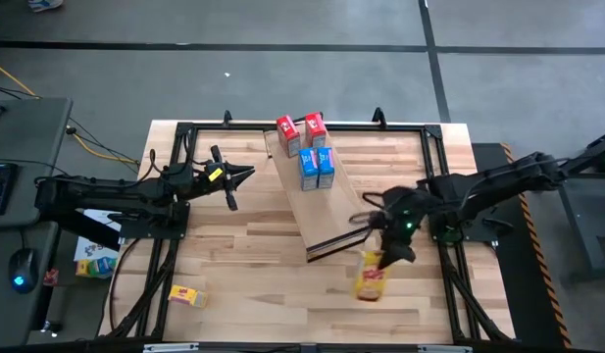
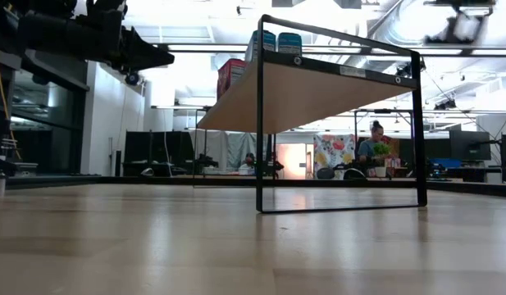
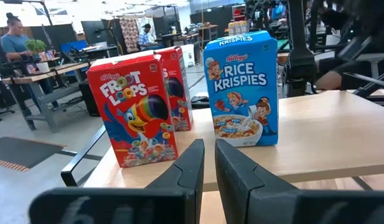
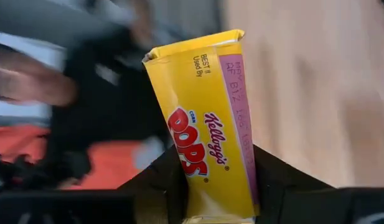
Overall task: Stack cereal on shelf
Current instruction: Put the right yellow cereal box on the shelf
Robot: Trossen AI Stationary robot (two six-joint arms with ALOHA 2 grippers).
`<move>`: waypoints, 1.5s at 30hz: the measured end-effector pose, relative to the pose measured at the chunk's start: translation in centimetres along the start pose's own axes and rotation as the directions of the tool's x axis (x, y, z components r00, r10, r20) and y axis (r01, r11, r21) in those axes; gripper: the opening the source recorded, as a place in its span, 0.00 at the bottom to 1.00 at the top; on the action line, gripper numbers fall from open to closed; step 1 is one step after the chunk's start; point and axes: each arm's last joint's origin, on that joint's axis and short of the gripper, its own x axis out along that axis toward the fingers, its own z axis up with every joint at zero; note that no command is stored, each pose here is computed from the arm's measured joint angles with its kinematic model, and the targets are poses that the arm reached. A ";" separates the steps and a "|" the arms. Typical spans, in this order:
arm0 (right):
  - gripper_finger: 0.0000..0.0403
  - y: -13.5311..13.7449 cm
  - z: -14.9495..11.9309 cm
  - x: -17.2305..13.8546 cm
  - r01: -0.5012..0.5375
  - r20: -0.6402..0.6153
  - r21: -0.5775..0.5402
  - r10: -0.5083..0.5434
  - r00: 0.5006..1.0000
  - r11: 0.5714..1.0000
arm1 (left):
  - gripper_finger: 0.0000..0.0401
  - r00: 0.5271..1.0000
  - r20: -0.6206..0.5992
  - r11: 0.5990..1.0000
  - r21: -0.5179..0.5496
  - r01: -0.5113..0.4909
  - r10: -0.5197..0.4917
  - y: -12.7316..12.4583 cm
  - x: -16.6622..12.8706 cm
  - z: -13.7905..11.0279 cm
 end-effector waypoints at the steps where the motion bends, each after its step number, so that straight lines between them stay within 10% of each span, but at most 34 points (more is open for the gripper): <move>1: 0.30 0.7 0.5 -0.2 -0.049 0.053 -0.039 0.051 0.997 0.998 | 0.08 1.000 0.000 1.000 0.000 0.000 0.000 0.0 0.0 0.0; 6: 0.30 3.8 2.1 -1.5 -0.129 0.256 -0.284 0.204 0.945 0.950 | 0.08 1.000 -0.002 1.000 0.001 0.015 -0.015 0.0 0.0 0.0; 12: 0.30 8.4 4.1 -5.1 0.200 0.474 -0.495 0.069 0.878 0.845 | 0.08 1.000 0.006 1.000 0.000 0.026 -0.026 -0.1 0.0 0.0; 18: 0.30 11.2 5.9 -8.3 0.661 0.566 -0.201 -0.465 0.681 0.723 | 0.08 1.000 0.008 1.000 -0.001 0.025 -0.025 -0.1 0.0 0.1; 23: 0.30 11.5 7.3 -8.4 0.791 0.417 0.105 -0.749 0.515 0.603 | 0.08 1.000 0.008 1.000 -0.001 0.025 -0.025 -0.1 0.0 0.1; 30: 0.30 10.1 9.9 -5.9 0.797 0.282 0.292 -0.844 0.456 0.528 | 0.08 1.000 0.008 1.000 -0.012 0.025 -0.025 -0.1 0.0 0.1; 36: 0.30 7.9 11.5 -3.7 0.782 0.118 0.354 -0.854 0.506 0.512 | 0.08 1.000 0.008 0.999 -0.019 0.026 -0.025 -0.1 0.0 0.1; 45: 0.30 6.6 12.2 -3.1 0.741 0.104 0.541 -0.906 0.411 0.398 | 0.08 1.000 0.013 0.999 -0.028 0.025 -0.025 -0.1 0.0 0.1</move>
